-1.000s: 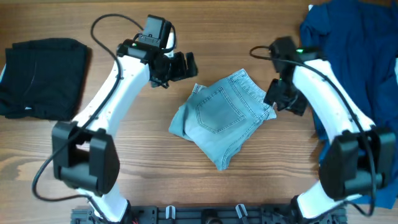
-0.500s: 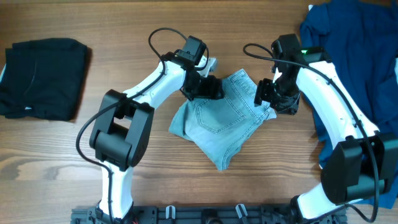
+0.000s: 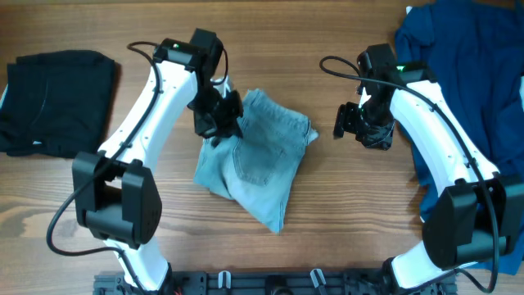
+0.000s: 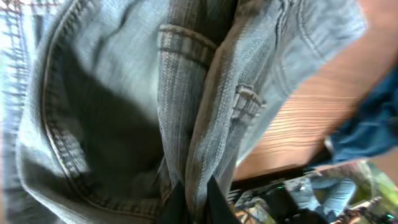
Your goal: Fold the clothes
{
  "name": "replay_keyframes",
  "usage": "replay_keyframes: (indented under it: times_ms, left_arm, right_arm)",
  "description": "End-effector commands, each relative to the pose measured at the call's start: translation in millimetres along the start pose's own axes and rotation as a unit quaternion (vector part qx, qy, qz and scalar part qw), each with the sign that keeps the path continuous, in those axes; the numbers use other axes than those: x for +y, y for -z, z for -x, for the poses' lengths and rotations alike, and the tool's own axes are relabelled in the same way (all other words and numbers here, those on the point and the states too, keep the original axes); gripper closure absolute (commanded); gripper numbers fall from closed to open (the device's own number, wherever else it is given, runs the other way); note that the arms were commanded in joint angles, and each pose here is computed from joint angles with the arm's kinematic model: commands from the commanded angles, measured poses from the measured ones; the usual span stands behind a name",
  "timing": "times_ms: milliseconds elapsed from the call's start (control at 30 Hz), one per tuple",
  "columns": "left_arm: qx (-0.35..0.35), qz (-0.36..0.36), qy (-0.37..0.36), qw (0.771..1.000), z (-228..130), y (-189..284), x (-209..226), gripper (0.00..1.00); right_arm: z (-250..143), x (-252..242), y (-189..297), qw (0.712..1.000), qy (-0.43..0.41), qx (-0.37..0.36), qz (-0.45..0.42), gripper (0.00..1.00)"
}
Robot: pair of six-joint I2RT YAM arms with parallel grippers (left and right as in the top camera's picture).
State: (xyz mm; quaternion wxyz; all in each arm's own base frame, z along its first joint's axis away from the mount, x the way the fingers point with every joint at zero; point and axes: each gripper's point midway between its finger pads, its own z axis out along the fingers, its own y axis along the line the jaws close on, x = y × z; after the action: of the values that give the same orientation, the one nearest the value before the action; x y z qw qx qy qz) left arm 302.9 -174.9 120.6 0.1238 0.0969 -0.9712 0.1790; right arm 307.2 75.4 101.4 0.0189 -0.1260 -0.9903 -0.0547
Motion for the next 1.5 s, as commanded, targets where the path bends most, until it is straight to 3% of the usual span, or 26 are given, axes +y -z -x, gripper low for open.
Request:
replay_keyframes:
  times_ms: [0,267,300,433,467,533,600,733,900,1000,1133,1233,1367,1467]
  left_arm:
    - [0.014,0.138,0.043,0.989,-17.5,-27.4,52.5,0.96]
    - [0.134,0.207,0.093,0.965,-81.5,-70.4,111.5,0.96]
    - [0.140,0.212,0.095,0.962,-85.3,-71.3,115.0,0.91]
    - [0.132,0.207,0.092,0.965,-81.0,-74.2,114.2,0.44]
    - [0.127,0.204,0.091,0.966,-78.3,-75.5,113.2,0.20]
    - [0.117,0.209,0.093,0.966,-74.5,-76.3,114.8,0.11]
    - [0.080,0.255,0.129,0.955,-66.4,-71.5,129.1,0.09]
    - [0.052,0.249,0.144,0.956,-56.3,-82.4,131.8,0.06]
    - [0.072,0.117,0.127,0.982,-59.5,-135.9,110.0,0.09]
    - [0.004,0.077,0.072,0.994,-21.6,-142.8,97.3,0.25]
    - [-0.082,0.006,0.031,0.996,27.1,-137.3,63.4,0.27]
    - [-0.118,-0.017,-0.018,0.993,50.0,-119.6,39.2,0.28]
    - [-0.133,-0.018,-0.049,0.990,67.0,-72.7,13.9,0.09]
    - [-0.143,-0.012,-0.046,0.989,72.9,-49.9,22.5,0.08]
  right_arm:
    - [-1.5,2.3,3.7,1.000,0.015,-0.004,0.008,0.26]
    - [-1.4,2.4,3.7,1.000,0.023,-0.004,0.008,0.26]
    - [-1.7,2.3,3.7,1.000,0.025,-0.004,0.008,0.26]
    - [-1.5,2.4,3.7,1.000,0.027,-0.004,0.008,0.24]
    - [-1.6,2.4,3.7,1.000,0.029,-0.004,0.008,0.23]
    - [-1.6,2.4,3.8,0.999,0.032,-0.004,0.008,0.23]
    - [-1.5,2.4,3.7,0.999,0.032,-0.004,0.008,0.23]
    - [-1.3,2.4,3.7,0.999,0.036,-0.004,0.008,0.23]
    - [-0.5,2.8,3.7,0.999,0.037,-0.006,0.009,0.23]
    - [5.1,5.6,3.9,0.999,0.039,-0.017,0.014,0.23]
    - [11.2,25.6,5.8,0.992,0.103,-0.030,0.065,0.23]
    - [5.9,48.9,11.2,0.974,0.185,-0.029,0.128,0.31]
    - [-9.1,73.5,19.2,0.955,0.238,-0.023,0.174,0.56]
    - [-28.2,91.8,21.4,0.935,0.295,-0.011,0.197,0.72]
